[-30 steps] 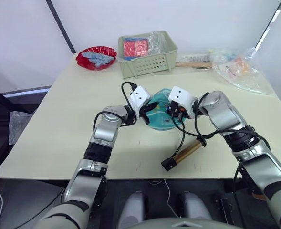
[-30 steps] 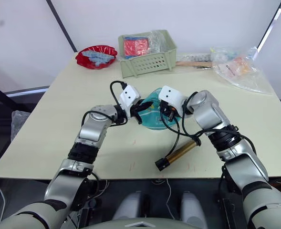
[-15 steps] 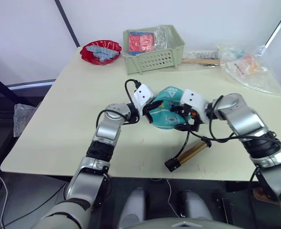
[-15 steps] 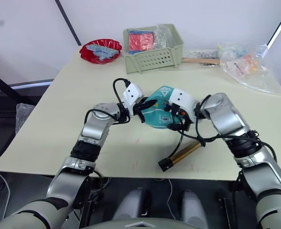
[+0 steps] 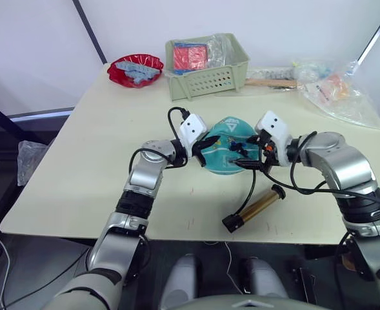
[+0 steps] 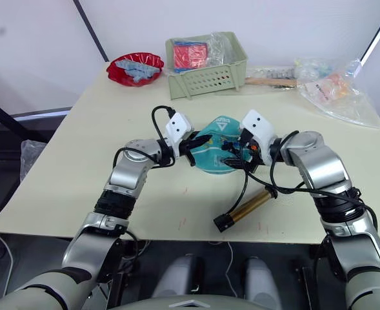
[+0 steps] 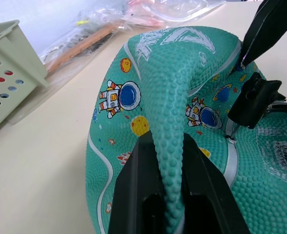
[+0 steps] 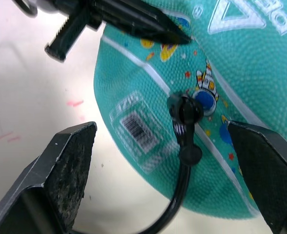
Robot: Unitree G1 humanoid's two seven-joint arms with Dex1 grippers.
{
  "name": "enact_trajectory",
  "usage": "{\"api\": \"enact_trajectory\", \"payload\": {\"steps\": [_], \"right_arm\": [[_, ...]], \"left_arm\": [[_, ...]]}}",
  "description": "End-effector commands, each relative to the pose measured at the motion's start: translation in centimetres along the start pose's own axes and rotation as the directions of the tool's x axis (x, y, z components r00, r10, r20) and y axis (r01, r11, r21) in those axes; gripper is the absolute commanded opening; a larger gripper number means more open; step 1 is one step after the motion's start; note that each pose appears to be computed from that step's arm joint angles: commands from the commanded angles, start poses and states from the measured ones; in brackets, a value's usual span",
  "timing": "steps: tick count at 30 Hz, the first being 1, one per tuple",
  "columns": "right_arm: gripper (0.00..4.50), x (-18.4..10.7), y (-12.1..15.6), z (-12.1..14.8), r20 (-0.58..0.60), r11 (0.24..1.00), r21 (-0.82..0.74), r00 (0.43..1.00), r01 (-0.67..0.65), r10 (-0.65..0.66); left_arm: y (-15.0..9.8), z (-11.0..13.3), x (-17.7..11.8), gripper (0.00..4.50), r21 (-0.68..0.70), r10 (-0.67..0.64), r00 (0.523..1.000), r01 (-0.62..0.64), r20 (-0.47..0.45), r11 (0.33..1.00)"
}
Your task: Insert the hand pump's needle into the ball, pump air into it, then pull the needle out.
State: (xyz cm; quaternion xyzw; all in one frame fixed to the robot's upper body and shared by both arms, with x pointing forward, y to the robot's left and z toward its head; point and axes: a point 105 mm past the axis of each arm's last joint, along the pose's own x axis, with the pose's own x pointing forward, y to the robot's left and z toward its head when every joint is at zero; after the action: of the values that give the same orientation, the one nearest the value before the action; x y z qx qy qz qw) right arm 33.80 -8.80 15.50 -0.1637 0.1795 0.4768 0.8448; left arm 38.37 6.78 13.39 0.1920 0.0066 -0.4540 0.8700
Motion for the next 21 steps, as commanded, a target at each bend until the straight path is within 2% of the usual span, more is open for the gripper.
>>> {"api": "enact_trajectory", "payload": {"steps": [1,3,11,21], "right_arm": [[3.95,-0.1,-0.4,0.7,0.040,1.000,0.006,0.999,0.028,-0.028],[3.07,0.2,-0.5,0.6,0.038,0.999,0.008,0.999,0.034,-0.034],[3.07,0.9,-1.2,0.4,0.035,0.998,0.038,0.998,0.053,-0.054],[3.07,1.7,-1.2,1.8,0.074,0.999,0.025,0.997,0.022,-0.024]], "left_arm": [[-2.3,-2.5,0.8,0.00,-0.049,-0.081,0.994,0.078,-0.077,0.996],[-2.3,-2.6,0.8,0.00,-0.049,-0.080,0.994,0.077,-0.077,0.996],[-2.3,-2.6,0.7,0.00,-0.051,-0.076,0.994,0.072,-0.080,0.996],[-2.1,-2.7,0.7,0.00,-0.055,-0.072,0.994,0.067,-0.085,0.996]]}}
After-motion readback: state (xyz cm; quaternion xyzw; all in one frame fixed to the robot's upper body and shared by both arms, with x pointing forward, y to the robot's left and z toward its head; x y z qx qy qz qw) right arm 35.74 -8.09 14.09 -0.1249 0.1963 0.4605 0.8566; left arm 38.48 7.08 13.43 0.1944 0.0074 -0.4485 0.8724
